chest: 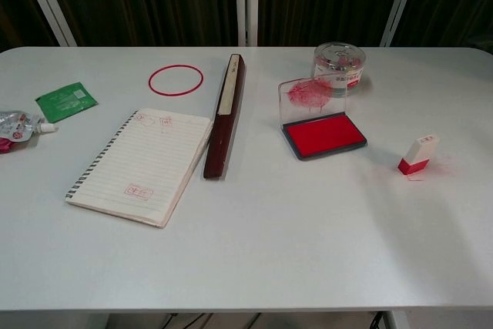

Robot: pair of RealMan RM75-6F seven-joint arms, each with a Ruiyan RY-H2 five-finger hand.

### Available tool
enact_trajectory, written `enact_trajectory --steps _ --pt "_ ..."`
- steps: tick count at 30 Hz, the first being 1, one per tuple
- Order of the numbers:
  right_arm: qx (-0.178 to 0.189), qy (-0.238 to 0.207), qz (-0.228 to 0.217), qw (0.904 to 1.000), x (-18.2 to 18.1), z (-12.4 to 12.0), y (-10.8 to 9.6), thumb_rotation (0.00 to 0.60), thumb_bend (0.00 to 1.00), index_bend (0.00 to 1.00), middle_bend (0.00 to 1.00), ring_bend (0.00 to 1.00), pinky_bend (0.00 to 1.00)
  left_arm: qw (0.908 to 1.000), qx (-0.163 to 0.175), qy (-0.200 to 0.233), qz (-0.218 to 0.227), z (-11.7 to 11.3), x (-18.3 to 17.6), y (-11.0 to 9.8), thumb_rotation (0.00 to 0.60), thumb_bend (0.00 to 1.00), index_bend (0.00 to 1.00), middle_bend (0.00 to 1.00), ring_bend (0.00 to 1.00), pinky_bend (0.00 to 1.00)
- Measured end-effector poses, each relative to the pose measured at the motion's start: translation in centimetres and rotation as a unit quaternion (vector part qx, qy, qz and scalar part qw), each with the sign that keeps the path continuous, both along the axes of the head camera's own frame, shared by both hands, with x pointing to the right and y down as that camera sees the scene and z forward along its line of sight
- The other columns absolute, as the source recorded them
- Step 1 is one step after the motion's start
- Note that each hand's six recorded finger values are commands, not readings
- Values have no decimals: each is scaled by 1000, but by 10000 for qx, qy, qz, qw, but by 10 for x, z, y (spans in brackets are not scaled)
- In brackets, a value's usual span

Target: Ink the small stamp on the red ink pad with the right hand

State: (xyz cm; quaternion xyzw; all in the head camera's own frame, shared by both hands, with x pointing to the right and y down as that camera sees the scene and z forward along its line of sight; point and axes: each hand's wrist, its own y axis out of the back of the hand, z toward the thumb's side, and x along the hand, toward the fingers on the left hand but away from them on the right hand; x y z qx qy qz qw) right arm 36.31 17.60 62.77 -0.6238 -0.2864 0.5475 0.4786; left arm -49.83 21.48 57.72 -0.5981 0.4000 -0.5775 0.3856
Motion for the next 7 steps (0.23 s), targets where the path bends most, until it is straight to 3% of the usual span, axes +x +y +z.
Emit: enact_trajectory --steps 1,2,4,7 --pt "213 70 117 9997 11 -11 3 600 5 0 5 8 66 10000 11 -8 10 -1 1 0 304 75 35 77 79 191" --pt "369 151 212 9990 20 -19 6 600 1 0 0 0 2 10000 27 -21 21 -2 1 0 302 75 35 77 79 191" --pt "647 375 461 9961 39 -33 15 600 0 0 0 0 0 9999 85 -48 39 -5 2 -1 291 76 35 77 79 191" --pt "707 491 730 9936 56 -36 22 600 0 0 0 0 0 9999 128 -55 54 -7 4 -1 284 75 35 77 79 191"
